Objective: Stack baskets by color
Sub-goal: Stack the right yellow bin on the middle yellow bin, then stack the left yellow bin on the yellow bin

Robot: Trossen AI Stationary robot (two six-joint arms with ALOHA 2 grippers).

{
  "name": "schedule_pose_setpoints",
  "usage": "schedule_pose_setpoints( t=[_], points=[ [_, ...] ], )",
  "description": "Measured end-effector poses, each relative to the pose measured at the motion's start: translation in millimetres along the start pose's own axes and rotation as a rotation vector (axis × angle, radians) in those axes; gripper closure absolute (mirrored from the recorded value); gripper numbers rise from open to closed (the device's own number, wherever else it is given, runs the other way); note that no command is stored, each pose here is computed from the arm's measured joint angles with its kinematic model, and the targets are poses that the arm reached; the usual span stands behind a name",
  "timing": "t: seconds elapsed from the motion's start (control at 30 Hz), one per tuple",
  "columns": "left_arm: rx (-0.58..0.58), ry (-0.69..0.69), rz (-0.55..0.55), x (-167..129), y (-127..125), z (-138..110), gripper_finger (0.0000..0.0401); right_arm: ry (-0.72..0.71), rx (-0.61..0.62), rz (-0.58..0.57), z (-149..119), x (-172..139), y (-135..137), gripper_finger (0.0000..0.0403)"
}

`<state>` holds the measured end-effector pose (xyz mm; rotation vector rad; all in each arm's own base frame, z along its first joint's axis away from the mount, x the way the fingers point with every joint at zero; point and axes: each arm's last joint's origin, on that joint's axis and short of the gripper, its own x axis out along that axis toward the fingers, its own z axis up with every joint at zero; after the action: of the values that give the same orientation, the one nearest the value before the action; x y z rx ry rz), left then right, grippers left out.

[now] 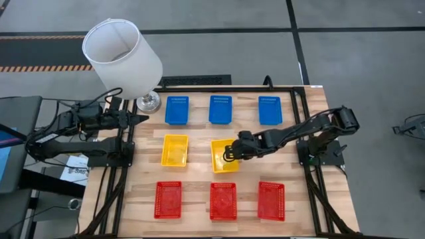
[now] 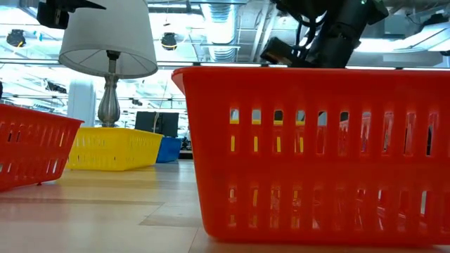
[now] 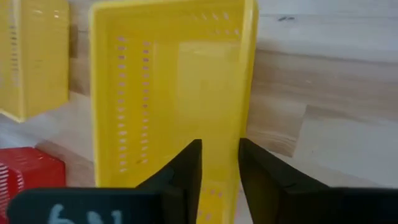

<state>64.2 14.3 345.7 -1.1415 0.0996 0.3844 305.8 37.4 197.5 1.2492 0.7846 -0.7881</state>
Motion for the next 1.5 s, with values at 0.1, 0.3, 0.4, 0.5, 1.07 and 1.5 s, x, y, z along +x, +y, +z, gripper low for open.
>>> schedule_pose_setpoints(
  t=[0.1, 0.3, 0.4, 0.5, 1.07, 1.5],
  points=[
    [0.000, 0.000, 0.000, 0.0, 0.0, 0.0, 0.0216, -0.008, -0.021, 0.006, 5.6, -7.6, -0.4, 0.0255],
    [0.000, 0.000, 0.000, 0.0, 0.0, 0.0, 0.0216, -0.034, -0.039, 0.040, 20.0, -29.9, -1.5, 0.0234],
    [0.000, 0.000, 0.000, 0.0, 0.0, 0.0, 0.0216, -0.050, -0.056, 0.088, 27.5, -44.0, -0.7, 0.0232],
    [0.003, 0.000, 0.001, 0.0, 0.0, 0.0, 0.0216, -0.066, -0.055, 0.183, 34.3, -54.7, 5.3, 0.0233],
    [0.005, 0.010, 0.017, 0.0, 1.7, -0.8, 0.0216, -0.054, -0.309, 0.364, 54.8, -17.6, 122.1, 0.0265],
    [0.022, 0.008, 0.023, 0.0, 2.2, -0.9, 0.0216, 0.085, -0.375, 0.258, 62.2, 49.1, 158.5, 0.0276]
  ],
)
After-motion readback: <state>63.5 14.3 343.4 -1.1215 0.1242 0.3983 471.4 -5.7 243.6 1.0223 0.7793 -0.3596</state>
